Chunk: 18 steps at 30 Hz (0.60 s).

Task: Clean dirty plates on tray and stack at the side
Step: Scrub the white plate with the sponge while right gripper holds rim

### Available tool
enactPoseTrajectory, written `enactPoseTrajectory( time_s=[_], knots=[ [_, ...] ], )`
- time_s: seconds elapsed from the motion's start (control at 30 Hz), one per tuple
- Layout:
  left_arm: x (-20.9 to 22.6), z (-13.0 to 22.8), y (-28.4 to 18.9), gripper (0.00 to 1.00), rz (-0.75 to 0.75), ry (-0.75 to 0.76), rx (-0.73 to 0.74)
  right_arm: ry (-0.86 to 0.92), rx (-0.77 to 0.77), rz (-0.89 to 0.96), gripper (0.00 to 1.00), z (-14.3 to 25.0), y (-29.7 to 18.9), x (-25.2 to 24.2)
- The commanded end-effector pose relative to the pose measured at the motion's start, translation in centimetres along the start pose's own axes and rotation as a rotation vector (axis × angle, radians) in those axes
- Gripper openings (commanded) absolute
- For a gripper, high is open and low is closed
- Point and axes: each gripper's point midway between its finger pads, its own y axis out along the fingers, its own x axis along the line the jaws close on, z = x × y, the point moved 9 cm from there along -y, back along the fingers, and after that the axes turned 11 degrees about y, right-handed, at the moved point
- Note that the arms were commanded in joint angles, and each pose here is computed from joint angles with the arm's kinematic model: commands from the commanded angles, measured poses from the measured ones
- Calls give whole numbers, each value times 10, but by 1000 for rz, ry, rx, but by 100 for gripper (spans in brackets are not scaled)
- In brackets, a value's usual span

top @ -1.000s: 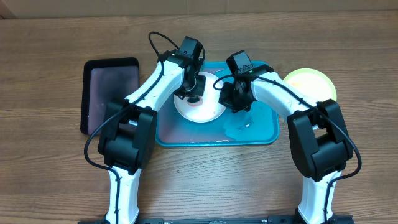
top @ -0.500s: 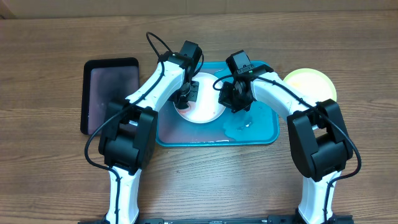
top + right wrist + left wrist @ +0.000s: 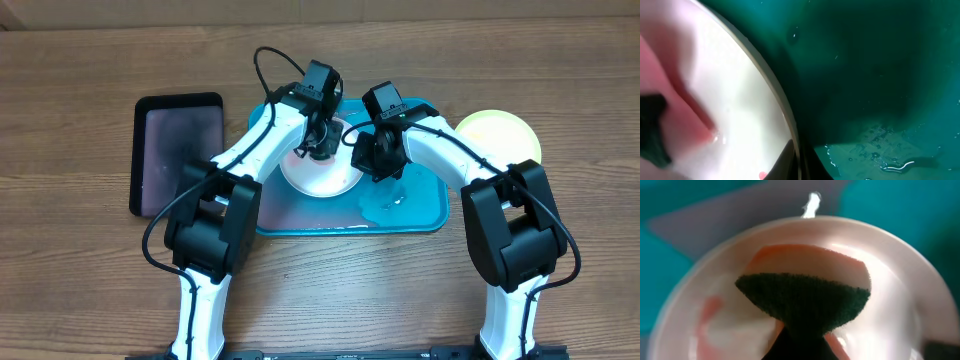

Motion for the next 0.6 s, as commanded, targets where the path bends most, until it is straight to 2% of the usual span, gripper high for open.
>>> enactPoseTrajectory(
  time_s=[0.0,0.17,0.27,0.4,0.57],
  knots=[
    [17,3,1,4,-202,-78,5,-3,3,58,4,7,8,-8],
    [29,17,-2,4,-358,-198,65,-2,3,57,4,6,8,-8],
    [26,27,-2,4,-338,-200,130,-2,3,57,4,6,8,-8],
    [12,43,-3,4,-168,-125,259,-2,5,58,4,7,8,-8],
    [-17,55,-7,4,207,54,336,-28,48,32,4,11,8,-6]
  ],
)
